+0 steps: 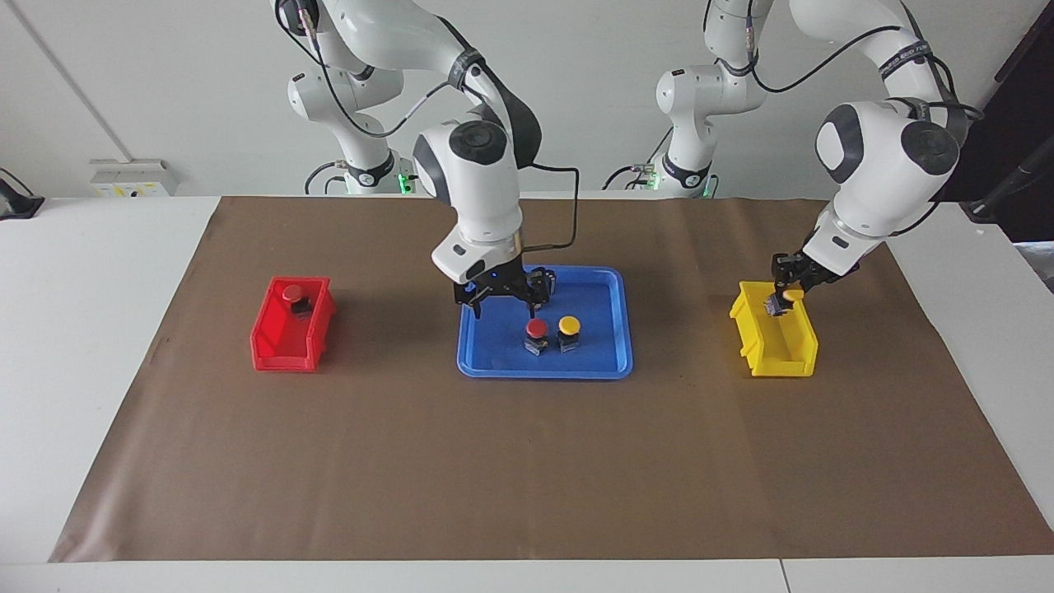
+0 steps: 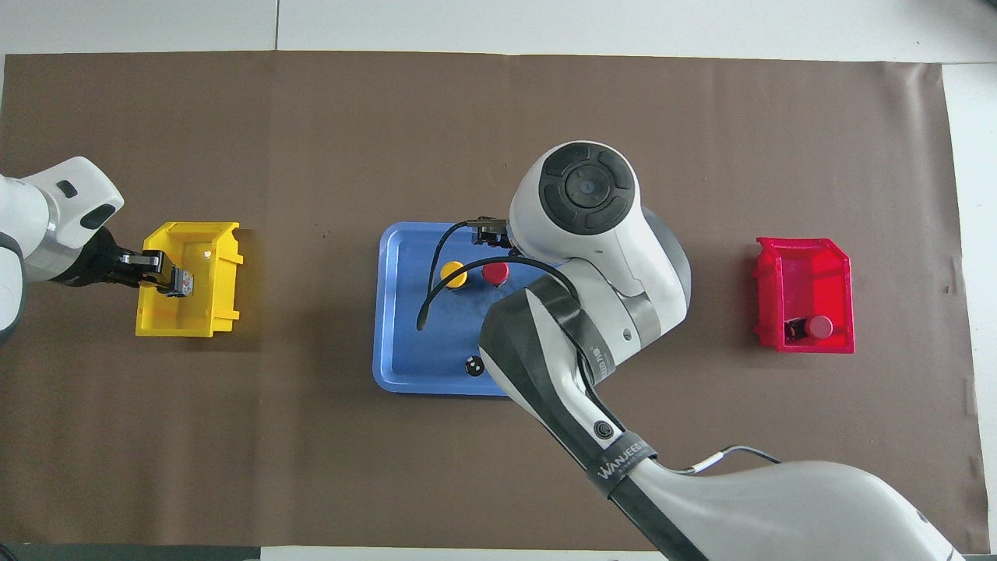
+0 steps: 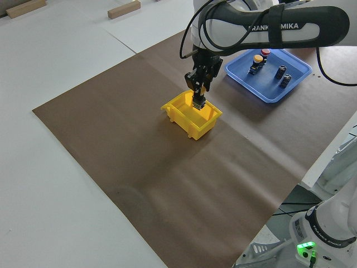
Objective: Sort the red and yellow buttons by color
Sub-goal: 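Carry the yellow button with the left gripper while the right gripper reaches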
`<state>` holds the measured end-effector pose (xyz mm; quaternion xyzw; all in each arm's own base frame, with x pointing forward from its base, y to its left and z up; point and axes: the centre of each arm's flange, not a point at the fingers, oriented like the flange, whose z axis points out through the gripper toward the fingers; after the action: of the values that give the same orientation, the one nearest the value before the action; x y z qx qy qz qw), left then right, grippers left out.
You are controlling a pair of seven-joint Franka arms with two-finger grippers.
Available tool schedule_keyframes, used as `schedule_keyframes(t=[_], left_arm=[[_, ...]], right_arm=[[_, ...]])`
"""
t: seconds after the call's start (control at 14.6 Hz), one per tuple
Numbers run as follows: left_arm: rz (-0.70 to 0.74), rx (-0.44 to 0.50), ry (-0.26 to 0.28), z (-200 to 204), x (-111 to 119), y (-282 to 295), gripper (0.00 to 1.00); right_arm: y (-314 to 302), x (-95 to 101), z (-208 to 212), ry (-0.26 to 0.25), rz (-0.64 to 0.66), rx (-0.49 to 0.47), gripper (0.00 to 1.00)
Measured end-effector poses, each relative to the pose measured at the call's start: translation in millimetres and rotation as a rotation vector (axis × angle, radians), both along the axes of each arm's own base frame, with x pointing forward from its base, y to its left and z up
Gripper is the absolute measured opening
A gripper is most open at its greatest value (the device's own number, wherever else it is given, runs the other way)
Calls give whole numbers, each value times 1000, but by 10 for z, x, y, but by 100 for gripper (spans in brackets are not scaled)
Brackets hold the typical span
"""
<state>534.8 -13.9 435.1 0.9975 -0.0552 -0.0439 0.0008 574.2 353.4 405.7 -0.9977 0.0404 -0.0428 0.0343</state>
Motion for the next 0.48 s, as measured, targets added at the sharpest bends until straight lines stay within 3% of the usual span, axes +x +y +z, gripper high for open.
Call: schedule_keyframes(t=[0.41,0.48], left_arm=[[-13,-2,-33,-550,-177,53,41],[-14,-2,-33,-586,-187,48,41]], right_arm=[[290,-198,-502,20,29,-39,96],[281,-213,-545,22,31,-41,92]])
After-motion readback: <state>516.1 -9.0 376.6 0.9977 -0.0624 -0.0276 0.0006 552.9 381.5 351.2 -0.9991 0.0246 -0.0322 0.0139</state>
